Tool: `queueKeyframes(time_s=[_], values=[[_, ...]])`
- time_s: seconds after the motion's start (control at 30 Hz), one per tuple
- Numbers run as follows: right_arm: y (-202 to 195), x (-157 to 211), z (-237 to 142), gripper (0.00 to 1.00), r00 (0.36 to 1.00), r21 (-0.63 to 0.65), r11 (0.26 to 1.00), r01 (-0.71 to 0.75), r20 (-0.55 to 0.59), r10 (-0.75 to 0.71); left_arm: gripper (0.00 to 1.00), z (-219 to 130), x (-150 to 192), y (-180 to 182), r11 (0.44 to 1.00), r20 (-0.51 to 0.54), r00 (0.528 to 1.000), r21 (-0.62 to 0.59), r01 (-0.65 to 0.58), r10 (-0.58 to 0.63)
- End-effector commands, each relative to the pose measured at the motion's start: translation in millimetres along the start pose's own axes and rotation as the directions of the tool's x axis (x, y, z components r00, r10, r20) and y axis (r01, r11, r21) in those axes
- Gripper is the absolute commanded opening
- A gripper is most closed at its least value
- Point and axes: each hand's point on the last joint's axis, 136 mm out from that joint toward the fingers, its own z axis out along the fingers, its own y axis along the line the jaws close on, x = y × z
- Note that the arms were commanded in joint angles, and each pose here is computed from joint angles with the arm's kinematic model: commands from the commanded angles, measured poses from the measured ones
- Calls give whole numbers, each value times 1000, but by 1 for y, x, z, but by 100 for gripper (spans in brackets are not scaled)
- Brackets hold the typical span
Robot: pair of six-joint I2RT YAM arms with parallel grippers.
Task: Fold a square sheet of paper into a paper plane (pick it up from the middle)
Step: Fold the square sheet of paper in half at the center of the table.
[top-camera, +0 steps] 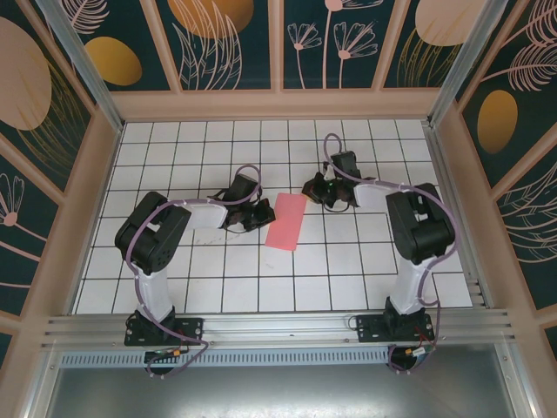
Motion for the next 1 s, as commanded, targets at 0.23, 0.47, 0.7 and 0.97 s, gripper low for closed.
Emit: queueKeyframes(time_s=[0.23, 0.47, 0.7, 0.97], values=[[6, 74, 0, 5, 997, -57, 998, -11, -80, 7, 0, 4, 27, 45, 987, -74, 996, -155, 34, -46], [-36, 105, 12, 5, 990, 70, 997, -29, -139, 38, 0, 6, 28, 45, 987, -77, 996, -157, 35, -48], [-28, 105, 6, 6, 989, 59, 998, 6, -148, 3, 0, 5, 27, 45, 987, -76, 996, -160, 32, -44], [11, 122, -8, 7, 985, -76, 997, 34, -166, -47, 0, 4, 28, 45, 987, -73, 996, -156, 35, -47]])
